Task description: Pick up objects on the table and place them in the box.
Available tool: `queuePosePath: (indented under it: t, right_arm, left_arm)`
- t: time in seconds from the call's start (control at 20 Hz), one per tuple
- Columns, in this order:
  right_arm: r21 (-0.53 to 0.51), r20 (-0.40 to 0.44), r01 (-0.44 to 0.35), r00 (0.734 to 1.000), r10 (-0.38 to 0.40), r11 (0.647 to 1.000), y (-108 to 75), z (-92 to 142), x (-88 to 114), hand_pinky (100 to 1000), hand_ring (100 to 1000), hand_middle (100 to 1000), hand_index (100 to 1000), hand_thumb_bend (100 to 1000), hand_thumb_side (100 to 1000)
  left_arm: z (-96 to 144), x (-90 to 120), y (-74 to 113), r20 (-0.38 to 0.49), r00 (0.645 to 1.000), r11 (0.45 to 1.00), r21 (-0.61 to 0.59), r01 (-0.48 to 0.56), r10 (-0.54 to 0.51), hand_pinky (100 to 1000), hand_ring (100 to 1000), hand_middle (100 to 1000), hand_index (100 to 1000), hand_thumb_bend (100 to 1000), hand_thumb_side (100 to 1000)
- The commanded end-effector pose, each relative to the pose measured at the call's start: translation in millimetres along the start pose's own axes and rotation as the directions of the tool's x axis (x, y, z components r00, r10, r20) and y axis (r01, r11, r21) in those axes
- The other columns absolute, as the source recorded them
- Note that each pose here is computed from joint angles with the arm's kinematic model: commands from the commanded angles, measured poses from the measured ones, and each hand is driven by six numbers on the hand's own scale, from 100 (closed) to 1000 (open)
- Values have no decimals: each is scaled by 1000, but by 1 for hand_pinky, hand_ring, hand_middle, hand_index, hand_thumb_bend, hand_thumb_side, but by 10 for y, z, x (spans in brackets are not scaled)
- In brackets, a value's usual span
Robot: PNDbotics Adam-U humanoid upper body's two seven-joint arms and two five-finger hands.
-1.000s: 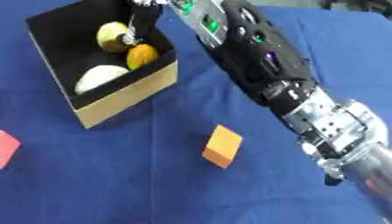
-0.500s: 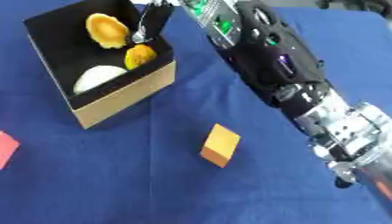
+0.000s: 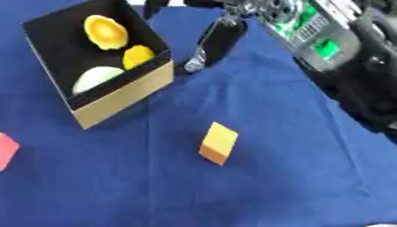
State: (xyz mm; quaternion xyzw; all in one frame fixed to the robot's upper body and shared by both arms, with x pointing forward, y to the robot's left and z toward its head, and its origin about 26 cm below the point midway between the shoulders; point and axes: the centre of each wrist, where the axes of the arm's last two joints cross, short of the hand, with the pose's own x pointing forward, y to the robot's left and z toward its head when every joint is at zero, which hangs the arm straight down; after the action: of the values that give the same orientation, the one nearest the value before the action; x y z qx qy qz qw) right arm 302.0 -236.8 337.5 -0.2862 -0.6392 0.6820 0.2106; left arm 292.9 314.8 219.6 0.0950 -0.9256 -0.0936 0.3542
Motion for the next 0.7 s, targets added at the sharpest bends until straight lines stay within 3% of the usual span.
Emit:
queuePosePath:
  t: [0.05,0.35,0.7]
  right_arm:
    - [-3,19,-57,998,57,998,-18,211,-45,840,816,747,793,529,151]
    - [54,5,-39,999,38,998,383,369,-159,837,820,756,806,544,166]
    - [94,-53,-17,998,22,995,674,417,-163,837,824,769,832,556,174]
  left_arm:
    - [-26,56,29,20,1000,1000,5,11,-11,822,777,758,907,229,798]
    - [-17,47,8,14,1000,1000,3,0,0,820,777,758,907,227,802]
    - [-4,38,-5,6,1000,1000,4,-5,5,818,777,758,906,223,806]
